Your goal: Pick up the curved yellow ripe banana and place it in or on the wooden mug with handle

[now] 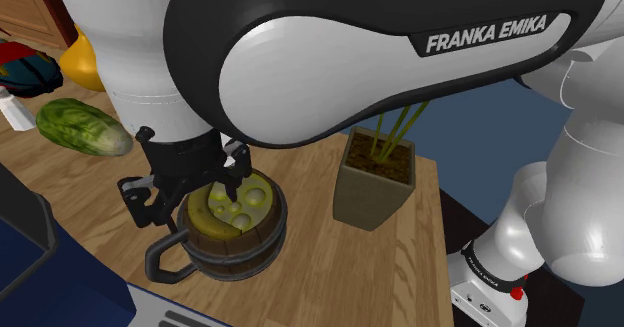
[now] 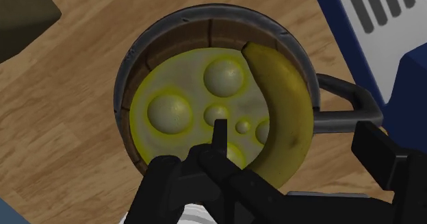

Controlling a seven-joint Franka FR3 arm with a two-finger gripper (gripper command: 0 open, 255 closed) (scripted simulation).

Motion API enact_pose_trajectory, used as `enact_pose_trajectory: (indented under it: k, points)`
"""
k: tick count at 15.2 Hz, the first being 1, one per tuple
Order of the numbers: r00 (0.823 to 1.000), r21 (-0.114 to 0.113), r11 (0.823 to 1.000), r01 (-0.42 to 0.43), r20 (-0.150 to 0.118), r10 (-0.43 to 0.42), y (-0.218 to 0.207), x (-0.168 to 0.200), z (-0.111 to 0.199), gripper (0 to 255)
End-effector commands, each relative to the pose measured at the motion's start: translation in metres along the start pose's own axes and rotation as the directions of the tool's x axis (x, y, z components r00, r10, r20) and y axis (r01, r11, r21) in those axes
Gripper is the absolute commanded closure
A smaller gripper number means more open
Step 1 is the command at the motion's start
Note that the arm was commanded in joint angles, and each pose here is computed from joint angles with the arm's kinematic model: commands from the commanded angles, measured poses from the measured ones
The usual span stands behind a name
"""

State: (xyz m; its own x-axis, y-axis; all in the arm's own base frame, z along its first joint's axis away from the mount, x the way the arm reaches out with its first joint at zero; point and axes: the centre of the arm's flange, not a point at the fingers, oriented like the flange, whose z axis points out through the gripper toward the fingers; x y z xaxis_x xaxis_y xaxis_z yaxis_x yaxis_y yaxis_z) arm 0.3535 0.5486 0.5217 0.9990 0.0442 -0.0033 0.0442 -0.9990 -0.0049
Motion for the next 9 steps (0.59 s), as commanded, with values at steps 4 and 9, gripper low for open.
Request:
enact_pose_trajectory:
  k: [4, 9]
  points:
    - [1.0, 0.0, 1.0, 0.0, 0.0, 0.0, 0.0, 0.0, -0.013, 0]
    - [1.0, 0.0, 1.0, 0.0, 0.0, 0.0, 0.0, 0.0, -0.049, 0]
